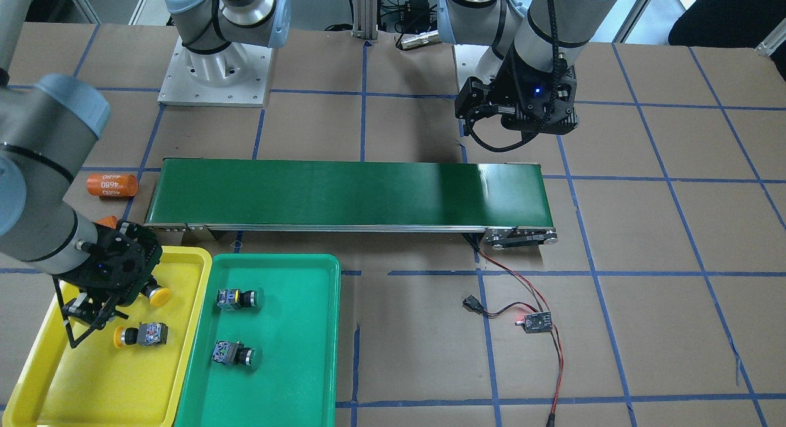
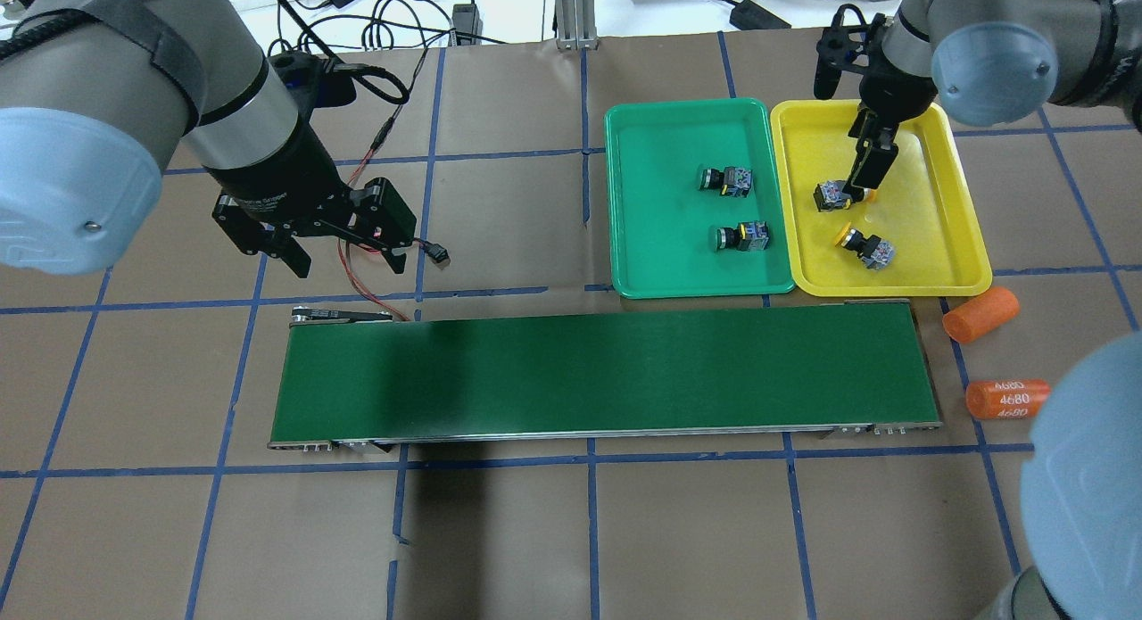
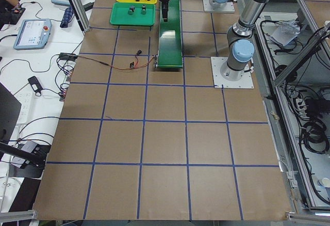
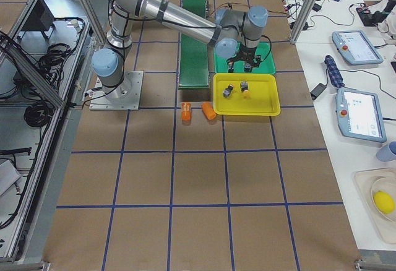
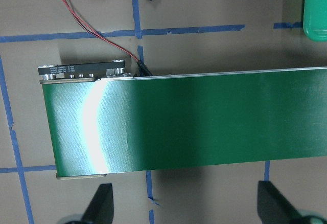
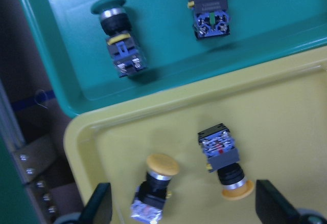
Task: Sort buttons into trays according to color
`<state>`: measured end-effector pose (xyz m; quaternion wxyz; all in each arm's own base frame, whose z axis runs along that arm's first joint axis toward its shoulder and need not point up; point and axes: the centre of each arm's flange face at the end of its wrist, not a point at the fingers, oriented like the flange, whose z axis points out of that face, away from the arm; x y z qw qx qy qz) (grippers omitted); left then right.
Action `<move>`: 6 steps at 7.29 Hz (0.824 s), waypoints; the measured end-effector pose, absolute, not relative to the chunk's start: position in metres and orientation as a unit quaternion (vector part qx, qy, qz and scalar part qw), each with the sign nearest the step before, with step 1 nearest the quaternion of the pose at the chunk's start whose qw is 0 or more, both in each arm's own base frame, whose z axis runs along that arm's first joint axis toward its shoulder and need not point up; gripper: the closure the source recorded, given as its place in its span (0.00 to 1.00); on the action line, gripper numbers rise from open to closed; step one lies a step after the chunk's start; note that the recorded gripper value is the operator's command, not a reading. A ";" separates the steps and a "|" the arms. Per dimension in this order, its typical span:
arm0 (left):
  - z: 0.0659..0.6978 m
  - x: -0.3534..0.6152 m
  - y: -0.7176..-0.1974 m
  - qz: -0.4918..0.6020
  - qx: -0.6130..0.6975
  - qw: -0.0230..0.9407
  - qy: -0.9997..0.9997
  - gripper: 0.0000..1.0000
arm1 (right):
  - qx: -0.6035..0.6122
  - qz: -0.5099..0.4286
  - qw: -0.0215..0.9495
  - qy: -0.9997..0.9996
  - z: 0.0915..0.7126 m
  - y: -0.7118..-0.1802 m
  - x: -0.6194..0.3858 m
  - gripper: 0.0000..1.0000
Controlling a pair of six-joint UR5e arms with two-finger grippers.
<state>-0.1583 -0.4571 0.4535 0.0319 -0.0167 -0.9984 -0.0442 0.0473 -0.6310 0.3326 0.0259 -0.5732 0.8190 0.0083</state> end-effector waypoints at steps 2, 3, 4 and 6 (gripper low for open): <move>0.450 -0.159 -0.460 -0.047 -0.017 0.032 -0.998 0.00 | -0.483 0.023 0.024 0.875 0.408 -0.571 0.119 0.00; 0.449 -0.159 -0.461 -0.047 -0.017 0.032 -0.998 0.00 | -0.434 0.023 0.019 0.901 0.433 -0.542 0.154 0.00; 0.449 -0.159 -0.461 -0.046 -0.017 0.032 -0.998 0.00 | -0.376 0.016 0.011 0.927 0.454 -0.519 0.176 0.00; 0.450 -0.159 -0.461 -0.045 -0.017 0.032 -0.998 0.00 | -0.290 -0.004 -0.017 0.957 0.480 -0.505 0.166 0.00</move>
